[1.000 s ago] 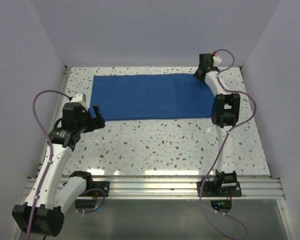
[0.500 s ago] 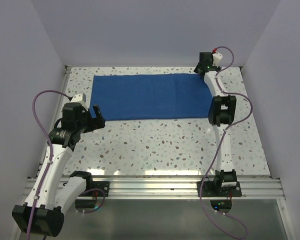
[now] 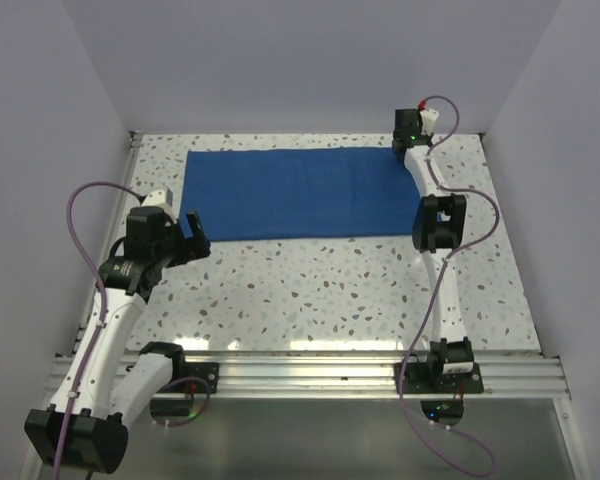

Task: Open and lay out the surgical kit
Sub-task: Open the surgical kit at the center of the board.

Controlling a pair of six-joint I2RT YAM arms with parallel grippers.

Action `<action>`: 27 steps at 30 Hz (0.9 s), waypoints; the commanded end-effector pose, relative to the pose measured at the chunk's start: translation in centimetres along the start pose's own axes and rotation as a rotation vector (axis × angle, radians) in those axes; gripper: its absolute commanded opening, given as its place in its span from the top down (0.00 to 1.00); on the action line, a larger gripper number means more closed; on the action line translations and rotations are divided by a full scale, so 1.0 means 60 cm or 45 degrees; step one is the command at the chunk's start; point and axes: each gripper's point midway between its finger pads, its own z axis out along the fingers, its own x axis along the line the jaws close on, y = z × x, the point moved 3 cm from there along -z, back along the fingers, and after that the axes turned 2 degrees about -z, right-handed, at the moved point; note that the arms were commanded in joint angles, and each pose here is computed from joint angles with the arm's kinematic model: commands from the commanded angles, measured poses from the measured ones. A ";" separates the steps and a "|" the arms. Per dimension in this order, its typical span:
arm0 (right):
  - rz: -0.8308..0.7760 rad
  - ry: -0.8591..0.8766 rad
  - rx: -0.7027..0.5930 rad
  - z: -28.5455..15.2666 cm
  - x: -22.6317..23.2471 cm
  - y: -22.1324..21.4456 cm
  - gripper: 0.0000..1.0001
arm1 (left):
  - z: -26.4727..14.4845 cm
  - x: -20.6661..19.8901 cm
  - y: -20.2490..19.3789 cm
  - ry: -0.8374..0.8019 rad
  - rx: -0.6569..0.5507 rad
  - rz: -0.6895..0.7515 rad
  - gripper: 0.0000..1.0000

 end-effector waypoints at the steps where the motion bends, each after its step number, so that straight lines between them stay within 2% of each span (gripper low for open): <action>1: -0.066 -0.017 0.080 0.010 -0.019 -0.022 0.63 | -0.002 -0.006 0.011 -0.013 -0.045 -0.009 0.00; 3: -0.091 -0.013 0.106 0.008 -0.023 -0.028 0.90 | -0.001 -0.005 0.011 -0.009 -0.046 -0.011 0.00; 4: -0.102 -0.014 0.115 0.008 -0.024 -0.031 0.90 | -0.002 -0.005 0.012 -0.008 -0.049 -0.013 0.00; 5: -0.111 -0.015 0.123 0.007 -0.025 -0.033 0.98 | -0.002 -0.005 0.012 -0.007 -0.047 -0.012 0.00; 6: -0.123 -0.016 0.139 0.005 -0.026 -0.038 1.00 | -0.001 -0.004 0.011 -0.004 -0.044 -0.013 0.00; 10: -0.153 -0.037 0.196 -0.009 -0.038 -0.052 1.00 | -0.004 -0.004 0.013 -0.005 -0.055 -0.015 0.00; 21: -0.006 0.091 0.068 -0.101 -0.032 0.068 1.00 | -0.005 -0.005 0.014 -0.008 -0.064 -0.018 0.00; 27: 0.110 0.215 0.104 -0.161 -0.006 0.084 1.00 | -0.016 -0.001 0.022 0.008 -0.113 -0.034 0.00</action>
